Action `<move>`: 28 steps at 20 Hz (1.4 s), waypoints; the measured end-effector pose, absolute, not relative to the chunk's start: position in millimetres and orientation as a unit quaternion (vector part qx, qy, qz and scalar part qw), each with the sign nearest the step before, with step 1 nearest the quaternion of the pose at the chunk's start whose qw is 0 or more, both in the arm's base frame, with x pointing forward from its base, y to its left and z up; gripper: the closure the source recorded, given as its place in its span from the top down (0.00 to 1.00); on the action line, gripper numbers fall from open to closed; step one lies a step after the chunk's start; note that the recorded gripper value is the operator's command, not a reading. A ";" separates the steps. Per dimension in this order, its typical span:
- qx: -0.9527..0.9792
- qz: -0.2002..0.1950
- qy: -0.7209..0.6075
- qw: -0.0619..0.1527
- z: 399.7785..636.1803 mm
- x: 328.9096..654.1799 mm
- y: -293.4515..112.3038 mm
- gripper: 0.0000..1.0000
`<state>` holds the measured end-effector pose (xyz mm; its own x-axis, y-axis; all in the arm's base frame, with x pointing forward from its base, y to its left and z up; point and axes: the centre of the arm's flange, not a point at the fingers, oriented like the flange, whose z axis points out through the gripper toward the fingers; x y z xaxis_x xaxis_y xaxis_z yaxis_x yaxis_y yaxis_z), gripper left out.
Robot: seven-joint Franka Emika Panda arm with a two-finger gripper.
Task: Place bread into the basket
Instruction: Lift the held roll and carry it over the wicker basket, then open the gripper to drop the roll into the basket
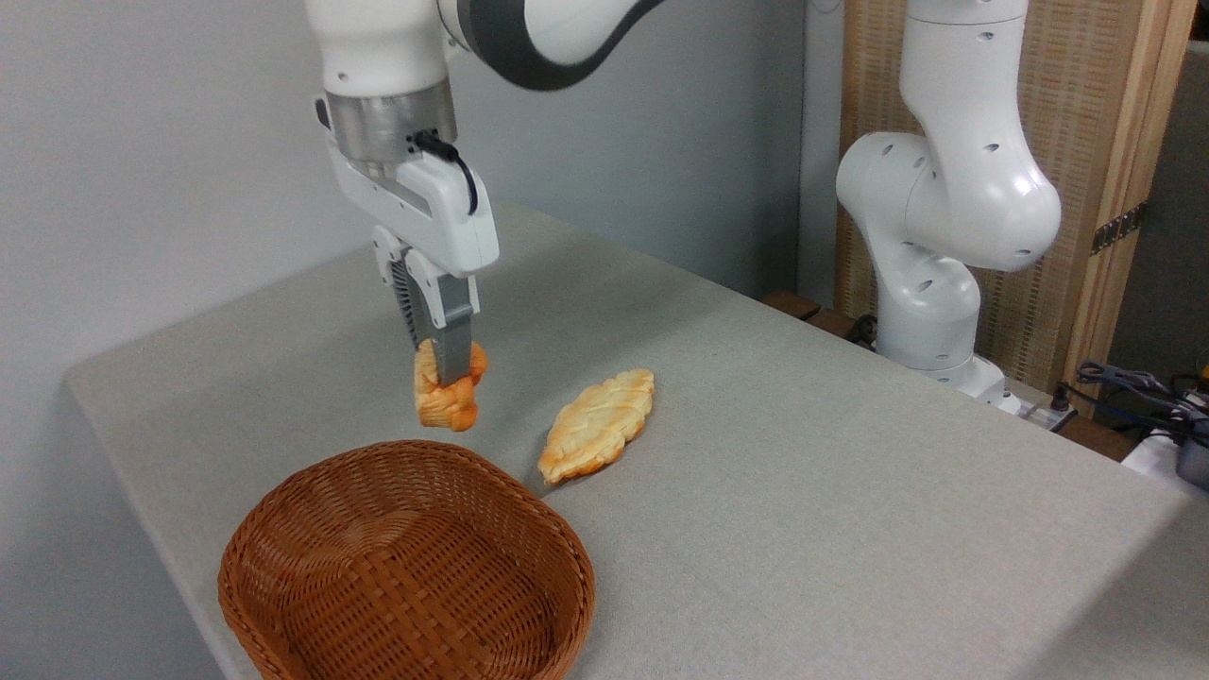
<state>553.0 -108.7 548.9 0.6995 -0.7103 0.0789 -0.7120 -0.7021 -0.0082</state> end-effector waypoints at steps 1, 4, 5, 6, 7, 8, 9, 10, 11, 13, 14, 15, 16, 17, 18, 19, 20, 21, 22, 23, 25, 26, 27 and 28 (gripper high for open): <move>0.925 0.043 -0.377 0.011 557.7 560.6 -98.1 0.30; 0.933 0.049 -0.356 0.009 562.7 583.8 -74.7 0.60; 0.934 0.048 -0.353 0.010 558.4 592.6 -72.1 0.88; 0.935 0.045 -0.351 0.011 552.0 601.2 -72.1 0.89; 0.937 0.043 -0.347 0.012 545.7 608.5 -73.3 0.93; 0.939 0.044 -0.342 0.012 541.1 614.7 -74.7 1.00; 0.941 0.050 -0.334 0.011 539.0 619.6 -76.2 1.00; 0.943 0.055 -0.328 0.011 538.9 622.8 -77.7 1.00; 0.944 0.057 -0.324 0.011 539.7 624.0 -79.0 1.00; 0.945 0.060 -0.323 0.011 542.5 624.2 -81.2 1.00; 0.944 0.061 -0.323 0.010 543.5 624.4 -81.7 1.00; 0.944 0.062 -0.323 0.010 544.3 624.5 -81.8 1.00; 0.944 0.063 -0.323 0.010 544.8 624.6 -81.8 1.00; 0.944 0.063 -0.323 0.010 545.4 624.7 -81.8 1.00; 0.944 0.064 -0.323 0.010 545.9 624.7 -81.9 1.00; 0.944 0.064 -0.323 0.010 546.3 624.8 -82.0 1.00; 0.944 0.065 -0.323 0.010 546.7 624.8 -82.2 1.00; 0.944 0.065 -0.323 0.010 547.2 624.7 -82.3 1.00; 0.944 0.066 -0.323 0.010 547.9 624.6 -82.4 1.00; 0.944 0.066 -0.323 0.010 548.6 624.5 -82.5 1.00; 0.944 0.067 -0.324 0.009 550.1 624.0 -82.5 1.00; 0.944 0.068 -0.324 0.009 551.4 623.4 -82.6 1.00; 0.944 0.070 -0.324 0.009 554.4 622.4 -82.6 1.00; 0.943 0.072 -0.324 0.008 560.1 619.9 -82.6 1.00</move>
